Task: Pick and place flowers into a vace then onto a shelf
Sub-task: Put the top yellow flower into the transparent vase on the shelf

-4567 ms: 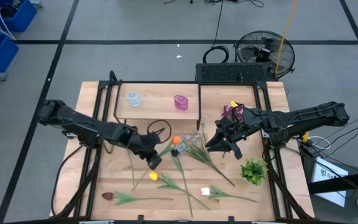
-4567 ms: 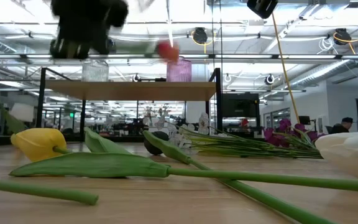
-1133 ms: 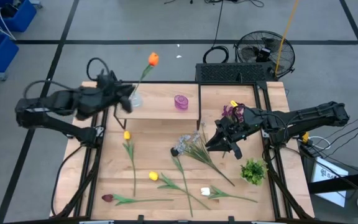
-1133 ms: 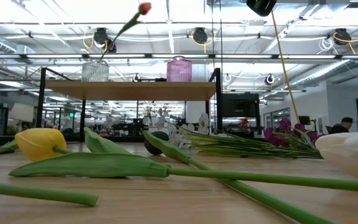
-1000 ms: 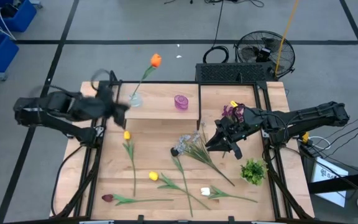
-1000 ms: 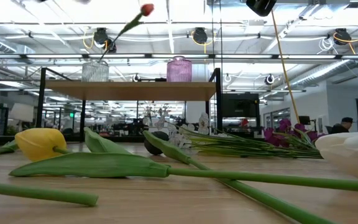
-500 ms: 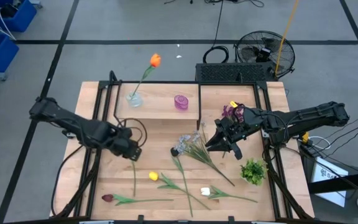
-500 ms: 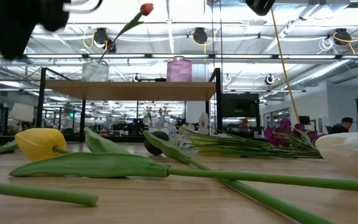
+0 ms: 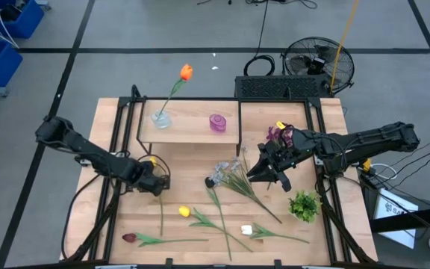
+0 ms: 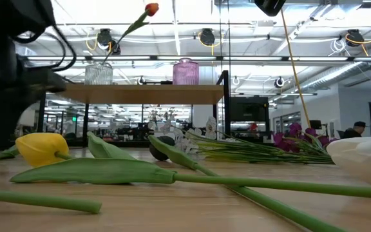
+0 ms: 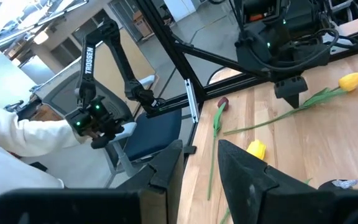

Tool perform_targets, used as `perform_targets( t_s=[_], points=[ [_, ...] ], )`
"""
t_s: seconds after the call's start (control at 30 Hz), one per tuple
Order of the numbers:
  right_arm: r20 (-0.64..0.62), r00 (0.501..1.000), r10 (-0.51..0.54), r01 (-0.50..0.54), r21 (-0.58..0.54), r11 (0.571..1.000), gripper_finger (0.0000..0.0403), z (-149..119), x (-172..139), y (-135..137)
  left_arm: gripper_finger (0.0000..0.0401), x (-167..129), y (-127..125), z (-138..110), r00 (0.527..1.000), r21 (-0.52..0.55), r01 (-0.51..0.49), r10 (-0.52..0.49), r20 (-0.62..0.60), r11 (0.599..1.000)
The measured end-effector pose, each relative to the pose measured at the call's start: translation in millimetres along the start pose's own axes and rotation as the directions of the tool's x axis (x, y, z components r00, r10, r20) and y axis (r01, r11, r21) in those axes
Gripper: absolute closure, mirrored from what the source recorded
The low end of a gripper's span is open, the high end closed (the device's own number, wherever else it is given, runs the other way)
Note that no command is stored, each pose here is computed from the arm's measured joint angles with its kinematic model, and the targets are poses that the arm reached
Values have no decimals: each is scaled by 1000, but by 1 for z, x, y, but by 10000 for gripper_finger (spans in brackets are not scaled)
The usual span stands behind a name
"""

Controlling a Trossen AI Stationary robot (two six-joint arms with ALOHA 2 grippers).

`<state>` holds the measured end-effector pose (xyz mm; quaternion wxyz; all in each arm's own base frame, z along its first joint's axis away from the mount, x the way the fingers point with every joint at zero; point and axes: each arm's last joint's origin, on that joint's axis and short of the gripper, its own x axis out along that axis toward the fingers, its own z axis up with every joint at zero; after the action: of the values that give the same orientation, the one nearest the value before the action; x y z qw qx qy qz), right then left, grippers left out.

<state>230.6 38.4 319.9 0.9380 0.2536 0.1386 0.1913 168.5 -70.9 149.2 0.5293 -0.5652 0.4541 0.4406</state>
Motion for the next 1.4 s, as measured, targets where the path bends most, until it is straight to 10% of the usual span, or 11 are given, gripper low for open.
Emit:
perform_targets(
  t_s=[0.77, 1.2, 1.4],
  points=[
    [0, 1000, 0, 0, -3, 1000, 310, 0, 0, 0, 315, 18, 13, 19, 995, -82, -15, 23, 98, 997],
    [-1, 1000, 0, 0, -35, 999, 310, 0, 0, 0, 391, 18, 10, 19, 993, 115, 2, -16, 119, 993],
    [-2, 1000, 0, 0, -33, 999, 310, 0, 0, 0, 399, -21, -21, 5, 969, 238, 216, -237, 64, 947]
  ],
)
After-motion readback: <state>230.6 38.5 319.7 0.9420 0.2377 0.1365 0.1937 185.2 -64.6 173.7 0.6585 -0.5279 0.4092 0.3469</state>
